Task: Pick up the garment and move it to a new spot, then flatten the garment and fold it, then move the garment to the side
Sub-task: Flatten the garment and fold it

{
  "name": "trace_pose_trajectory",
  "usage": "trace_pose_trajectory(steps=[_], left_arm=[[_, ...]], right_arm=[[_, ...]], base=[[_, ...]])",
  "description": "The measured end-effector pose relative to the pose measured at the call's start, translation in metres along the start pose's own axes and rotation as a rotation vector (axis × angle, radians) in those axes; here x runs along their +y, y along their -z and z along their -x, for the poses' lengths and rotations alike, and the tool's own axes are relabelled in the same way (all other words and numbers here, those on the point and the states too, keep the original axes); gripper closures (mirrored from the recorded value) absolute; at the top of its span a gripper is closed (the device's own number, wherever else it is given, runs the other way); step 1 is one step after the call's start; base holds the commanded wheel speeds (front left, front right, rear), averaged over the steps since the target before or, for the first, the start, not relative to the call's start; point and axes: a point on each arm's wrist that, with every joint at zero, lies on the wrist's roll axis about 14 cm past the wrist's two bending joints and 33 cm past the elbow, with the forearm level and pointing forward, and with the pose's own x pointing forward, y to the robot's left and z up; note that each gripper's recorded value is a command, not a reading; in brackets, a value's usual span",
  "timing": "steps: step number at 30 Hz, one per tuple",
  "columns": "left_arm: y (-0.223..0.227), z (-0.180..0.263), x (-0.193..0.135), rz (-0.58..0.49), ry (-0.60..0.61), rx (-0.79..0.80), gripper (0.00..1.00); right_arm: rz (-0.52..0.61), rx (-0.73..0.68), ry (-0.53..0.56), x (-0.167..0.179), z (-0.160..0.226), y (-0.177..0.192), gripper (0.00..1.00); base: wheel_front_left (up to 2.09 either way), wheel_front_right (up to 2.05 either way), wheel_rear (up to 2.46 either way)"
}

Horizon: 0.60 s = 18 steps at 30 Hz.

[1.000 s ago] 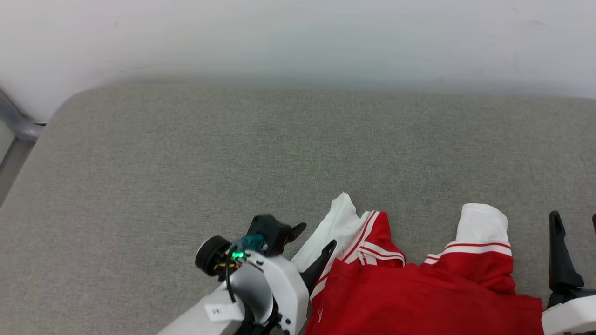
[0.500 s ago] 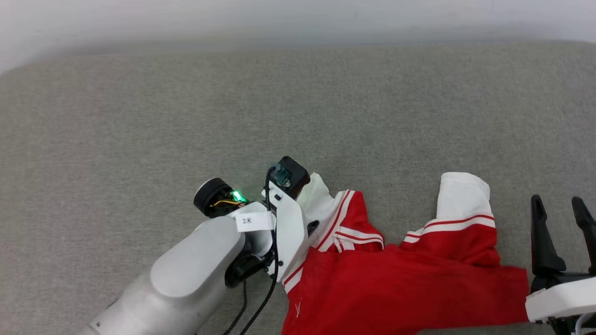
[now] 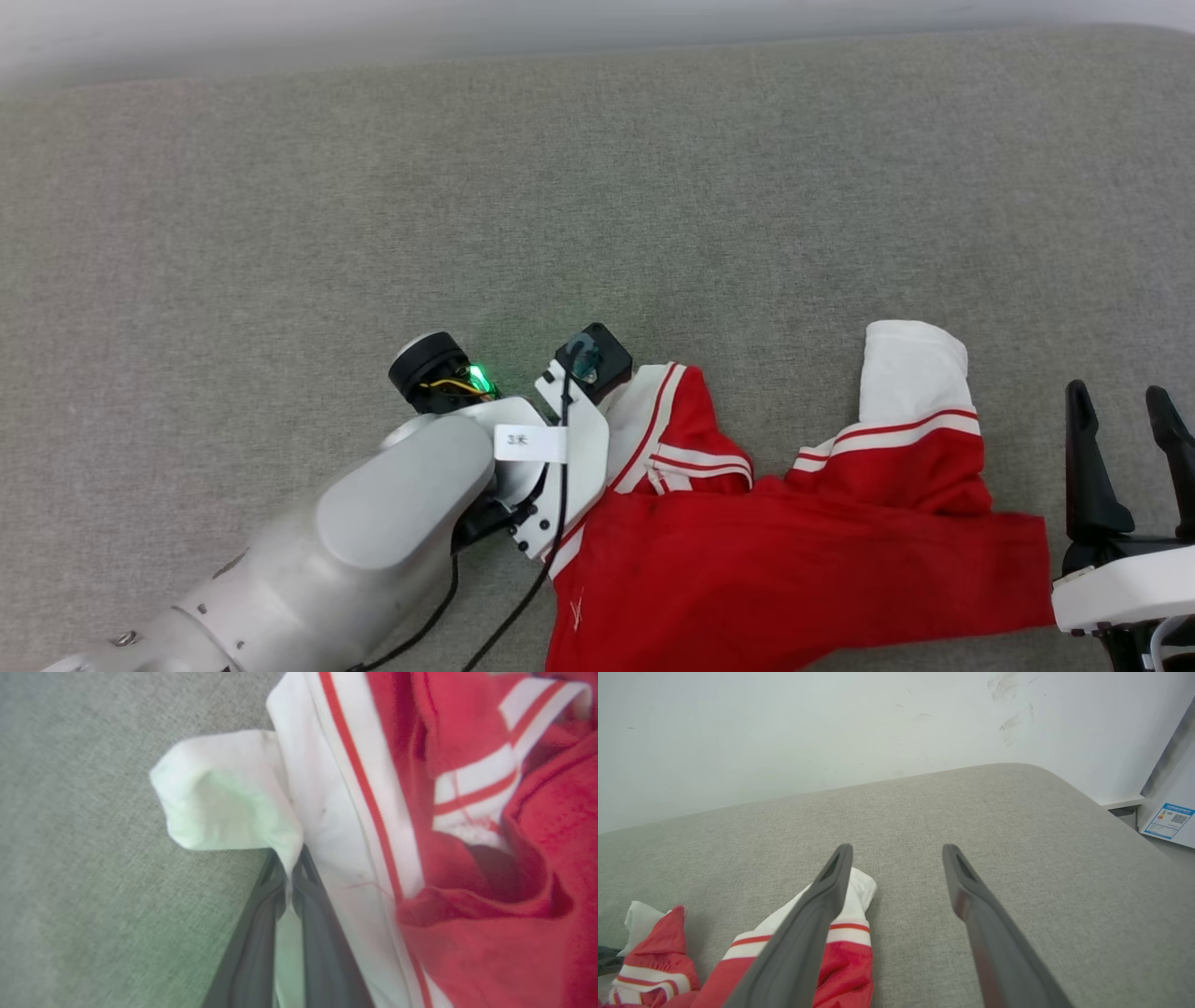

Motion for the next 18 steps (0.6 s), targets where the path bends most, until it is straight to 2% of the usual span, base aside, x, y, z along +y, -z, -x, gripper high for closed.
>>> trace_pose_trajectory(steps=[2,10,14,18], left_arm=[[-0.007,0.005,0.011,0.022,-0.039,-0.064,1.0],[-0.025,0.068,0.097,0.182,-0.335,-0.308,1.0],[0.012,0.09,0.124,0.337,-0.434,-0.308,1.0],[0.056,0.093,0.128,0.517,-0.475,-0.288,1.0]], right_arm=[[-0.001,-0.005,0.001,0.0,0.0,-0.001,0.0],[-0.006,-0.027,-0.011,0.003,-0.003,-0.009,0.0],[-0.007,-0.03,-0.025,0.008,-0.005,-0.011,0.0],[-0.006,-0.03,-0.029,0.009,-0.007,-0.011,0.0]], base=[[0.0,0.0,0.0],[0.0,0.0,0.0],[0.0,0.0,0.0],[0.0,0.0,0.0]])
